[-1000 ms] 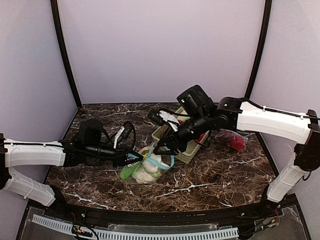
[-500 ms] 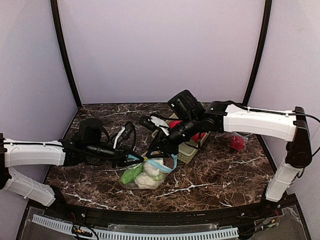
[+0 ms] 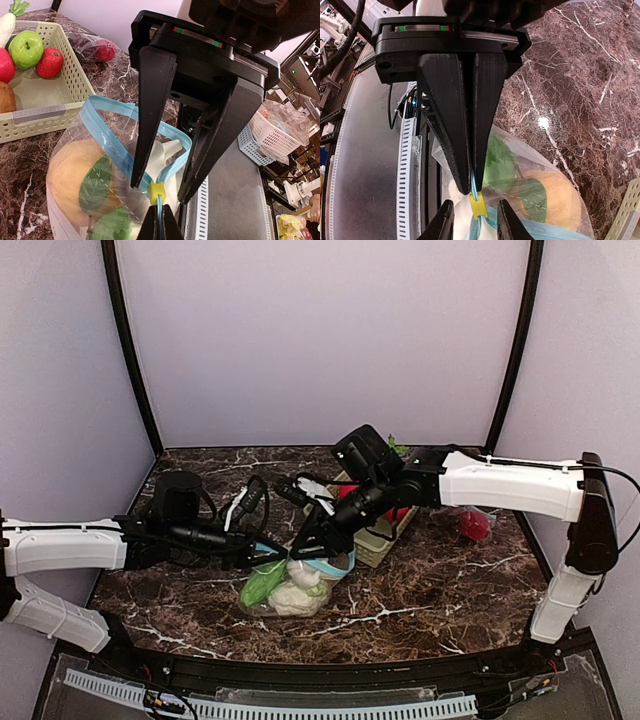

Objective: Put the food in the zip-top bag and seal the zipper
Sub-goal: Pick up the fake vegetable from the zipper food storage bag.

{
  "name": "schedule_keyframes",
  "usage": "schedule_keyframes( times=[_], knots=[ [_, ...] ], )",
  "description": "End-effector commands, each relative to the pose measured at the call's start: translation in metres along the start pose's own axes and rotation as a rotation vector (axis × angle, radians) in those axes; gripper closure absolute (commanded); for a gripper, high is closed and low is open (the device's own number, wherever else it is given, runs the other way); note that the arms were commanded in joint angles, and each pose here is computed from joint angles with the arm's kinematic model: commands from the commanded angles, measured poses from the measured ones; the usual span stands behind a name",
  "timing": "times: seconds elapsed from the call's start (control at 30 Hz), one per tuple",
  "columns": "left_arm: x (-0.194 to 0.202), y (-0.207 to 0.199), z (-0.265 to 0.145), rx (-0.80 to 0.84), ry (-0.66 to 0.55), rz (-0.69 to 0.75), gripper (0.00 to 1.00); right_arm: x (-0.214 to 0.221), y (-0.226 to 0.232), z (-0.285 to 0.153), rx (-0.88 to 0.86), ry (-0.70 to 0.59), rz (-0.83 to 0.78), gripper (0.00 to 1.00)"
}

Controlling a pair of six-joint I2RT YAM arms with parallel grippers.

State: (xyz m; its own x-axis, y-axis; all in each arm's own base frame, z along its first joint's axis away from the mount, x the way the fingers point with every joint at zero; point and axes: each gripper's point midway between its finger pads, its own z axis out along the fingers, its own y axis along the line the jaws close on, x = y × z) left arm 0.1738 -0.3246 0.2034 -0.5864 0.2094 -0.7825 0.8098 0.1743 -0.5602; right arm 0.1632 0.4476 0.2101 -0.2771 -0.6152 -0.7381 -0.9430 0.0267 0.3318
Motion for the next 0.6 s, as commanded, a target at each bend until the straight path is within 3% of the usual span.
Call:
schedule_keyframes(
  times=[0.0,0.23,0.43,0.57],
  knots=[
    [-0.026,-0.021,-0.007,0.041,-0.067,0.07,0.99,-0.003,0.0,0.005,-0.007,-0.009,-0.026,0.72],
    [-0.029,-0.023,-0.008,0.045,-0.069,0.072,0.99,-0.006,0.002,0.006,-0.018,-0.018,-0.036,0.79],
    [-0.032,-0.019,-0.01,0.011,-0.084,0.082,0.99,-0.008,0.005,0.003,-0.025,-0.029,-0.045,1.0],
    [-0.032,-0.009,-0.016,-0.042,-0.089,0.086,0.99,-0.004,0.004,-0.004,0.005,-0.019,-0.041,1.0]
  ],
)
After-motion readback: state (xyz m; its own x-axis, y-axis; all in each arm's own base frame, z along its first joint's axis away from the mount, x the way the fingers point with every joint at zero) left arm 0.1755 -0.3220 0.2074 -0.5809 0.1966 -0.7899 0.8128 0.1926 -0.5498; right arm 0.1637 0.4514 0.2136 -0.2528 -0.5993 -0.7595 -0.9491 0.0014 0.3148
